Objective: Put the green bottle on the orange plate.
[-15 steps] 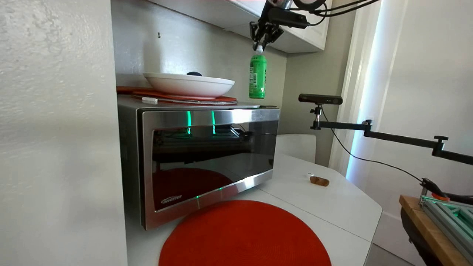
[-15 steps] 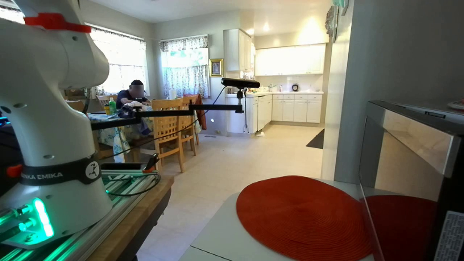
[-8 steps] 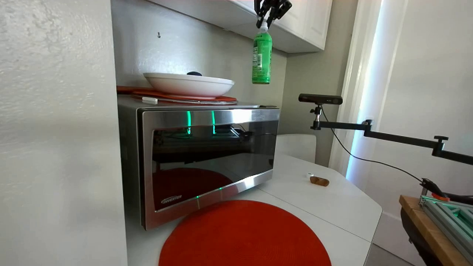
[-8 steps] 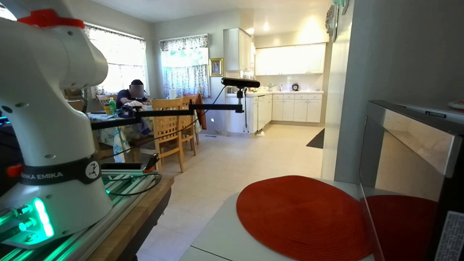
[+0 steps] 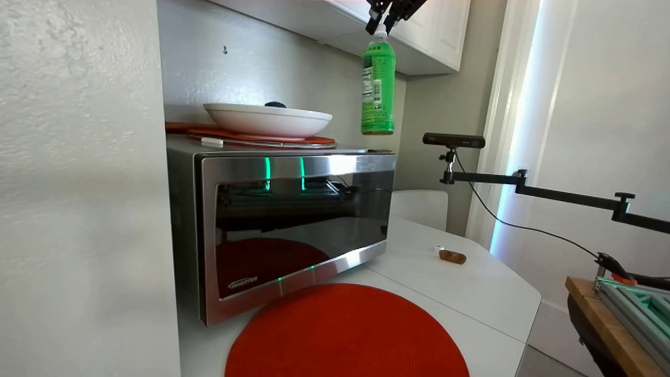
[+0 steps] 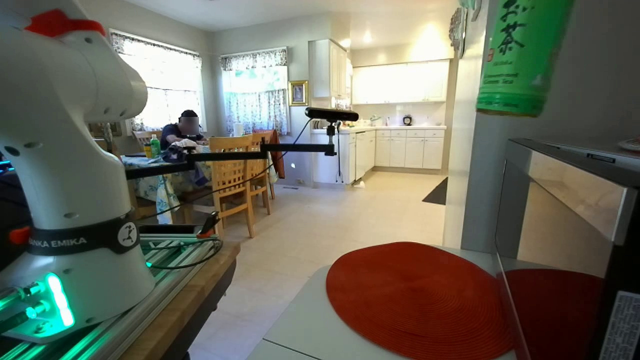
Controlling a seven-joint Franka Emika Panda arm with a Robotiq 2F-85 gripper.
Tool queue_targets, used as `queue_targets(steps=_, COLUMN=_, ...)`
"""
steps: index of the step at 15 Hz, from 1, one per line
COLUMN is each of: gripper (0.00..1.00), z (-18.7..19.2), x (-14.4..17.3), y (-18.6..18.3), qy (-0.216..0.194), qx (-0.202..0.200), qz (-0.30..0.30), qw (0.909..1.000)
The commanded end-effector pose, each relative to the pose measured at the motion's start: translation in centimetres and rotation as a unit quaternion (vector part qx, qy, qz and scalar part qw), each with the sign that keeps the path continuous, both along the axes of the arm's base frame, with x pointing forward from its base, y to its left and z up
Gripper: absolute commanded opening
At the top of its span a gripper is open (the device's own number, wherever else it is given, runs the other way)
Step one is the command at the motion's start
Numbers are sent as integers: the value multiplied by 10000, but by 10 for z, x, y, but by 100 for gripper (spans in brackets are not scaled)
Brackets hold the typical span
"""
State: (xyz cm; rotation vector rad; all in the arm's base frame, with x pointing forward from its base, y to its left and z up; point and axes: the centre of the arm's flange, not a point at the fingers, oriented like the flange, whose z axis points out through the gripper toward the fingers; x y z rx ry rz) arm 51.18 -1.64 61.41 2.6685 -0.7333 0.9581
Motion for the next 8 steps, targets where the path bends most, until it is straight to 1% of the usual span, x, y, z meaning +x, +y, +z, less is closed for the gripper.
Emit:
queue_targets(steps=1, gripper=8, z=-17, x=-37, y=26, qy=-91, qx=240, qz=412, qw=9988)
queue_targets(steps=4, gripper=8, z=-46, x=-51, y=52, qy=-269, qx=229, qz=741, qw=9966)
queue_targets(steps=8, gripper=8, z=-83, x=-65, y=77, qy=-466, qx=245, qz=1219, qw=9911)
